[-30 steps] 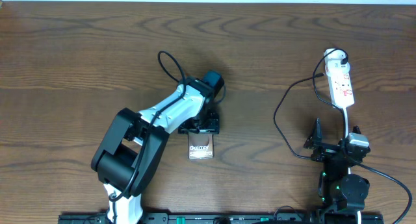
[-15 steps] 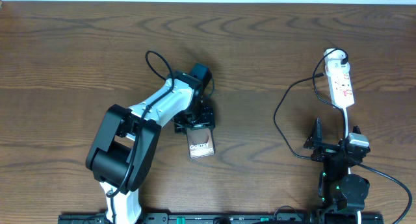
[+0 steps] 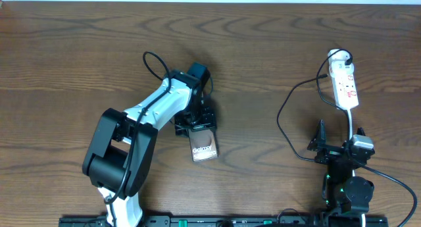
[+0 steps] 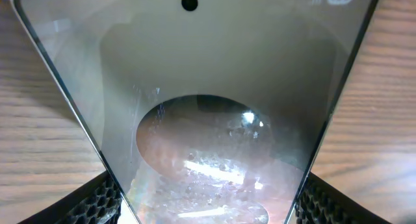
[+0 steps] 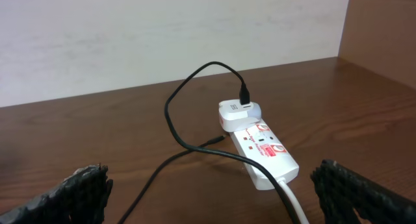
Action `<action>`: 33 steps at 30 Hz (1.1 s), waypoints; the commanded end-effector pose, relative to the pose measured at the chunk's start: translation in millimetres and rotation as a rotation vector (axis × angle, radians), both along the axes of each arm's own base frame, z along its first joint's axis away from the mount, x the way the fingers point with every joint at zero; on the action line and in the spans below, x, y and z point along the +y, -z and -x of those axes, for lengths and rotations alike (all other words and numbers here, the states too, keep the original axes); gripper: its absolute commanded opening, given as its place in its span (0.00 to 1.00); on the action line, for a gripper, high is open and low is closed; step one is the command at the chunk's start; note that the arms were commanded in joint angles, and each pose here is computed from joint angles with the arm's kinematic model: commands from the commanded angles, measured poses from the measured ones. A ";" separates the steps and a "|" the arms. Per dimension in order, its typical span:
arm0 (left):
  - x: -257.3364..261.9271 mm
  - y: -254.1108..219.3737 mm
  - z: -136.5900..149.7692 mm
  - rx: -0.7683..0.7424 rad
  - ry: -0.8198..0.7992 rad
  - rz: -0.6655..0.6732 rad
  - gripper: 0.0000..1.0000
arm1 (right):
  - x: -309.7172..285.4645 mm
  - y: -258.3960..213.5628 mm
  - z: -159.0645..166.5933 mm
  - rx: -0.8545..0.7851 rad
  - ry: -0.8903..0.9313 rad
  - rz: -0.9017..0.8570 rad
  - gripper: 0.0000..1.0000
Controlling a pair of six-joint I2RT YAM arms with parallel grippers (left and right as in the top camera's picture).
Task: Plug charger to phone and switch on socket
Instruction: 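Lift the phone upright with the left gripper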
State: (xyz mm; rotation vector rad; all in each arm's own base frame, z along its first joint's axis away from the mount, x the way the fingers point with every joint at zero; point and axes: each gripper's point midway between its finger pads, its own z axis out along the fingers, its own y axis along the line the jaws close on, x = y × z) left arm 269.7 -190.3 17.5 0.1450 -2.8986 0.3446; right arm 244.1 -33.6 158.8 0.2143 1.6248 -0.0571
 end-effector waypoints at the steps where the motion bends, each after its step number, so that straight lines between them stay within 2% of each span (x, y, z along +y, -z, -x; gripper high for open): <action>1: -17.7 -24.9 -4.4 -0.015 0.015 0.124 0.63 | -1.2 1.6 0.1 0.007 0.003 0.012 0.99; 16: -27.3 -55.6 -7.8 0.097 -0.078 0.428 0.62 | -1.2 1.6 0.1 0.007 0.003 0.012 0.99; 23: -38.3 -83.3 -10.8 0.133 -0.094 0.644 0.59 | -1.2 1.6 0.1 0.007 0.003 0.012 0.99; 33: -47.3 -105.9 -11.7 0.165 -0.109 0.796 0.59 | -1.2 1.6 0.1 0.007 0.003 0.012 0.99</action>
